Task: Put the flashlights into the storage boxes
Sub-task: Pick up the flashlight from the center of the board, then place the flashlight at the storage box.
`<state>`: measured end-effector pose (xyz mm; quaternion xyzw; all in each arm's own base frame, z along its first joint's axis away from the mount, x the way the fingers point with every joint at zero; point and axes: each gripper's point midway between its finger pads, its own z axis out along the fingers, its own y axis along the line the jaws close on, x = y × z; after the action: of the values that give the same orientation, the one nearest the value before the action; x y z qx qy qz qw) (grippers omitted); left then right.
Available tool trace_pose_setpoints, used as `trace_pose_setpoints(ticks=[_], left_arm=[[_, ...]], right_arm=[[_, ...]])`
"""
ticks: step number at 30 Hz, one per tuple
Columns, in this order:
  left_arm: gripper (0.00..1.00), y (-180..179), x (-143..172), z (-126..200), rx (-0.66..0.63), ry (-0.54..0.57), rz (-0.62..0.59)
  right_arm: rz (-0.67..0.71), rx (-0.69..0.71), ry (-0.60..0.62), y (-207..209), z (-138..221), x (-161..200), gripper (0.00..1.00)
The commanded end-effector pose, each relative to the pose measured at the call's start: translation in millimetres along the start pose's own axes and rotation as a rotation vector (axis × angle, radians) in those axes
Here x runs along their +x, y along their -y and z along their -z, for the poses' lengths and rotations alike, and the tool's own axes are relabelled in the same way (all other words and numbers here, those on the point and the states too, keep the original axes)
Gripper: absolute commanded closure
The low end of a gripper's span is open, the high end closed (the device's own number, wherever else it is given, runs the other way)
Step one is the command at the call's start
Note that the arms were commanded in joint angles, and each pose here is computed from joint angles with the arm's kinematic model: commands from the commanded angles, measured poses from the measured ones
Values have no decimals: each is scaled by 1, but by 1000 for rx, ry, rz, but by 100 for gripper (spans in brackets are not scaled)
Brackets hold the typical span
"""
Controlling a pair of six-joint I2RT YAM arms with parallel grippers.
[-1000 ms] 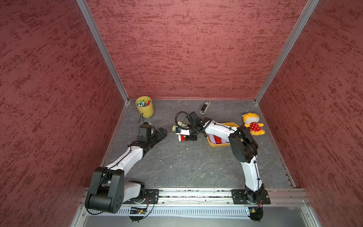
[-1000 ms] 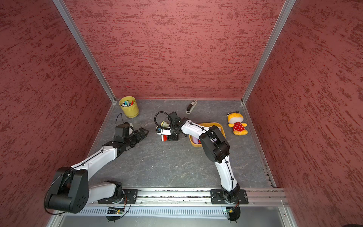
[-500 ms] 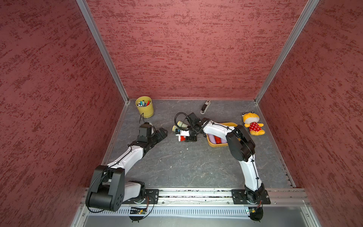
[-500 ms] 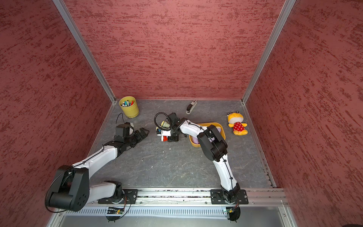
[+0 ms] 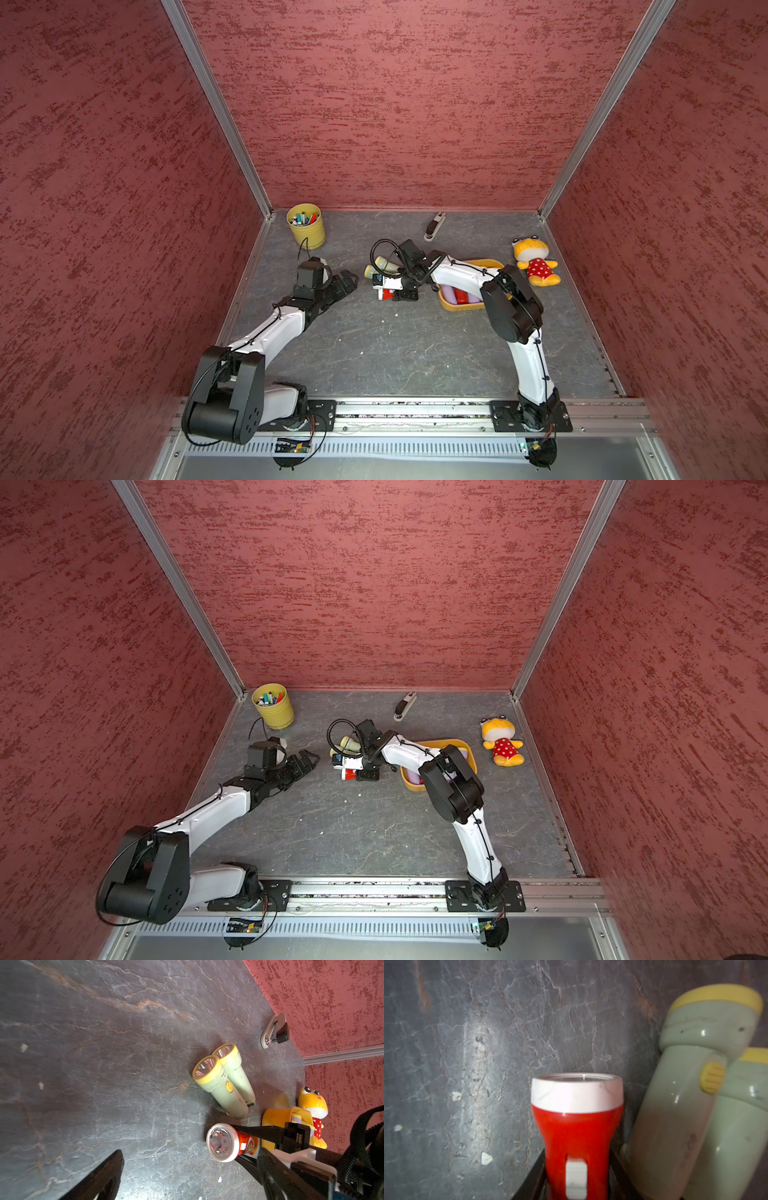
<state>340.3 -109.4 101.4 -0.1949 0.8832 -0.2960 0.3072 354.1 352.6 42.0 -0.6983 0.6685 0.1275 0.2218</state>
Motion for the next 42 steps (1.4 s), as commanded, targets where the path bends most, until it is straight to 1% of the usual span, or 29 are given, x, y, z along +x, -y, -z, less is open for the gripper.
trace_pose_setpoints(ticks=[1, 4, 5, 7, 10, 12, 15, 20, 23, 25, 29, 36, 42], left_arm=[[0, 21, -4, 0, 25, 3, -84], [0, 35, -6, -1, 18, 13, -141], [0, 44, -5, -1, 30, 14, -177], [0, 60, -4, -3, 46, 16, -244], [1, 89, 2, -8, 96, 27, -359], [2, 107, 6, -13, 135, 34, -418], [2, 127, 15, -26, 177, 13, -457], [3, 159, 37, -51, 234, -45, -523], [3, 173, 47, -62, 261, -83, -546], [3, 179, 53, -67, 276, -102, -550], [3, 184, 57, -73, 282, -123, -533], [3, 182, 58, -73, 270, -124, -521], [2, 179, 56, -72, 255, -118, -521]], right_arm=[[77, 84, 139, 9, 42, -40, 70], [16, 130, 176, 9, 60, -42, 70], [-12, 152, 181, 9, 67, -40, 70], [-92, 196, 192, 12, 82, -33, 70], [-249, 259, 235, 17, 110, -17, 70], [-396, 319, 269, 21, 129, -4, 70], [-619, 399, 305, 24, 150, 22, 69], [-999, 504, 334, 26, 181, 84, 69], [-1192, 531, 348, 24, 189, 118, 68], [-1291, 533, 361, 23, 190, 134, 68], [-1387, 491, 375, 22, 182, 146, 67], [-1416, 458, 399, 31, 169, 144, 67], [-1448, 419, 384, 37, 151, 147, 66]])
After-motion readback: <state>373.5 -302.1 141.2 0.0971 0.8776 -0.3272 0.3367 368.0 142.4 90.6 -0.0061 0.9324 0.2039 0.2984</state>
